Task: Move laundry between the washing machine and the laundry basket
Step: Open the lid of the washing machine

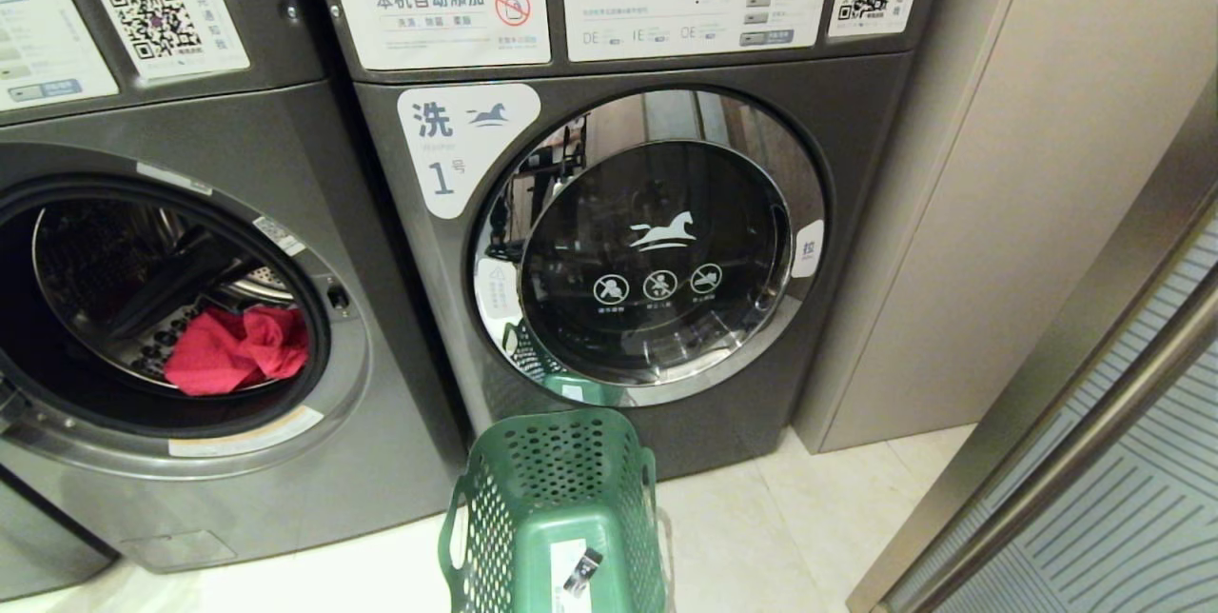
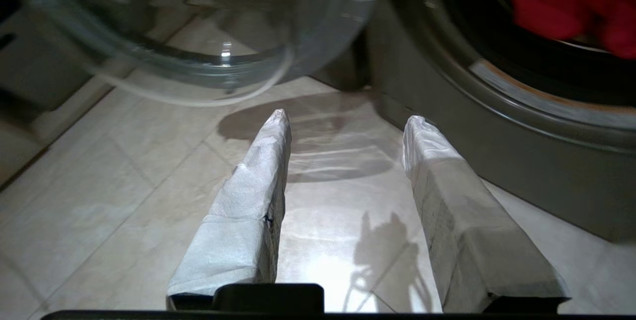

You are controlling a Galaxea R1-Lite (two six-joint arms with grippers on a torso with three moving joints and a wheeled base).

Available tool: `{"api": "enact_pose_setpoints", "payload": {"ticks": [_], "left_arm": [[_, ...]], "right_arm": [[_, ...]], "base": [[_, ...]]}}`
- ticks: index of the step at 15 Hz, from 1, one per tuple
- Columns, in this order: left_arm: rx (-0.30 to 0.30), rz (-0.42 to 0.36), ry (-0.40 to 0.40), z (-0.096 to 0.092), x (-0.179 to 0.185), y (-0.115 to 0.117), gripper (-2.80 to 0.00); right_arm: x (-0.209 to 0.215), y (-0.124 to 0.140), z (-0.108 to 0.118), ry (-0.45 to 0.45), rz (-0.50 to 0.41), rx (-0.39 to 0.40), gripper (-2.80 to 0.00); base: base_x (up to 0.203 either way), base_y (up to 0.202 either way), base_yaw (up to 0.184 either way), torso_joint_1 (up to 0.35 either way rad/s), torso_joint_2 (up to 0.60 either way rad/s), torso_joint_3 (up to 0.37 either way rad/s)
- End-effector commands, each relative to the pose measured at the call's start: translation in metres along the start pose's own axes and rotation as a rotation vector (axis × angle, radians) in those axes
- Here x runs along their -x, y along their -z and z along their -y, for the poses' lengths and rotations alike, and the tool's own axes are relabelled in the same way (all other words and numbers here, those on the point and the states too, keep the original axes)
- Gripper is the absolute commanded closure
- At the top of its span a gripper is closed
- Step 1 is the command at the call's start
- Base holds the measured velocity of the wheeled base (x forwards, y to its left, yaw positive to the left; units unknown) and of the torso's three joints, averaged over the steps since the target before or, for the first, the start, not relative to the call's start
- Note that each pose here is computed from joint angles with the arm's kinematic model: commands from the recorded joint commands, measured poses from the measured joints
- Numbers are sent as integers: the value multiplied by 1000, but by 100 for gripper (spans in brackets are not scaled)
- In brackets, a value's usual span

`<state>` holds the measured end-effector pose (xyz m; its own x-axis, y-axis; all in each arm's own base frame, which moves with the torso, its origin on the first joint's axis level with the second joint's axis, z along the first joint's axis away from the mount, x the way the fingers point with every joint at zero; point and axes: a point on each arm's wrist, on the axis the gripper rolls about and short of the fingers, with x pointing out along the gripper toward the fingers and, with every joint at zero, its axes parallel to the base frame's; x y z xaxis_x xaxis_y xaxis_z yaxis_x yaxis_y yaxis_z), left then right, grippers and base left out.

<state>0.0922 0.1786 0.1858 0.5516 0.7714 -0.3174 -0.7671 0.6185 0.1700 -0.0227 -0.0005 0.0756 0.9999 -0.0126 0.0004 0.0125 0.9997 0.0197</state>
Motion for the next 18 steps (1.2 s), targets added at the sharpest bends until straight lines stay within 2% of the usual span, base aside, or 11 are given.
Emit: {"api": "enact_pose_setpoints", "payload": {"ticks": [1,2,3,4,6,9,10,11,13,16,18], "left_arm": [[-48,76,141,36,42,19,0],[-67,76,200,49,52,37,0],[-89,88,210,54,57,47,0],[-104,133,204,57,61,50,0],[-109,157,175,56,59,48,0],[-92,162,34,53,55,44,0],[-91,176,39,54,56,47,0],[-103,203,73,58,59,45,0],[-127,255,200,71,66,42,0],[-157,346,432,91,91,47,0],[-147,409,593,92,116,63,0]], "right_arm": [[0,0,0,0,0,0,0],[0,0,0,0,0,0,0],[0,0,0,0,0,0,0],[0,0,0,0,0,0,0],[0,0,0,-2,0,0,0],[0,0,0,0,0,0,0],[0,0,0,0,0,0,0],[0,0,0,0,0,0,0],[0,0,0,-2,0,0,0],[0,0,0,0,0,0,0],[0,0,0,0,0,0,0]], "base": [[0,0,0,0,0,0],[0,0,0,0,0,0],[0,0,0,0,0,0],[0,0,0,0,0,0],[0,0,0,0,0,0],[0,0,0,0,0,0],[0,0,0,0,0,0],[0,0,0,0,0,0],[0,0,0,0,0,0],[0,0,0,0,0,0],[0,0,0,0,0,0]]}}
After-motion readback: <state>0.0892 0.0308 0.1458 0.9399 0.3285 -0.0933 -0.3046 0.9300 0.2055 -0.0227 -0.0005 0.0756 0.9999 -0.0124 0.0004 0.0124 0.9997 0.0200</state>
